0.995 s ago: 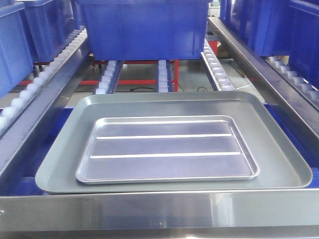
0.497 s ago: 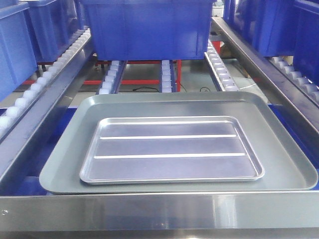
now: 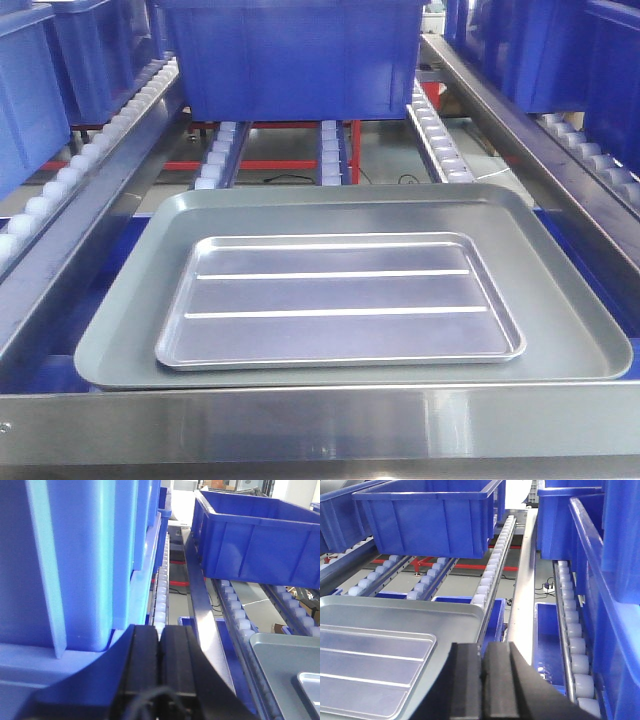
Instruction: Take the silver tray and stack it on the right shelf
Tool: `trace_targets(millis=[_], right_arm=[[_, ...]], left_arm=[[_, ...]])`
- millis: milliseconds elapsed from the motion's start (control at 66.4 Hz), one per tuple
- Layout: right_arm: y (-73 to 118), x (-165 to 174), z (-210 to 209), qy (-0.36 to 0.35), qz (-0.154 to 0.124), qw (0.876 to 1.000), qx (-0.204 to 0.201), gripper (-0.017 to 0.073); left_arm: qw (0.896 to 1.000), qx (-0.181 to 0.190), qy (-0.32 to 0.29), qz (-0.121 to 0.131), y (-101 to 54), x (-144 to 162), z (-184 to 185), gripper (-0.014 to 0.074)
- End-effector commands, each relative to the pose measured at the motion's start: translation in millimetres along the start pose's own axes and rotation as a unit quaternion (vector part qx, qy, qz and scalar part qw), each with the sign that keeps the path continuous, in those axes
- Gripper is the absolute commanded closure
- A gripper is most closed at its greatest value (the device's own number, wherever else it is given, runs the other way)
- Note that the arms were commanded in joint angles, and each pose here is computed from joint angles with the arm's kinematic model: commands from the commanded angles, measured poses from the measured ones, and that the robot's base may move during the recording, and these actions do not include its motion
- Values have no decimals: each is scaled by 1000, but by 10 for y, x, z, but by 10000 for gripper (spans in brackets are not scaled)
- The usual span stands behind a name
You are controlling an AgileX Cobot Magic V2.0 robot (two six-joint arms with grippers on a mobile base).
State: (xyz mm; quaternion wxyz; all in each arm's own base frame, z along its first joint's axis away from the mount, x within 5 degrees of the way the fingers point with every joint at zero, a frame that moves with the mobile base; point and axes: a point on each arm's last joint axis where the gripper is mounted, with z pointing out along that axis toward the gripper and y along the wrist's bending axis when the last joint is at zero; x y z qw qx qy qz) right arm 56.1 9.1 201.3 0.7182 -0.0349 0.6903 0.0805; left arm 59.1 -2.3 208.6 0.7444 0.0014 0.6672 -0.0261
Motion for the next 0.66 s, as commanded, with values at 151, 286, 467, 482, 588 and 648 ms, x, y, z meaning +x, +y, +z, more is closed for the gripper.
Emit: trace_targets(millis=[151,286,467,482,588,648], right_arm=[[7,-90,-19,-51,-6,999,-3,510],[7,-90,-19,-51,-6,999,-3,510],[7,-90,-19,-51,-6,999,-3,510],[7,-90,-19,-51,-6,999,-3,510],[7,-90,-19,-51,-6,999,-3,510],[7,-90,-19,-51,-6,999,-3,510]], left_arm=[[1000,2,-27,-2,-2,12,6,685],[1000,3,-27,1,-3,12,6,685],[1000,4,-27,12,-6,12,6,685],[1000,4,-27,12,-6,12,6,685],[1000,4,-27,12,-6,12,6,685],[1000,4,-27,12,-6,12,6,685]])
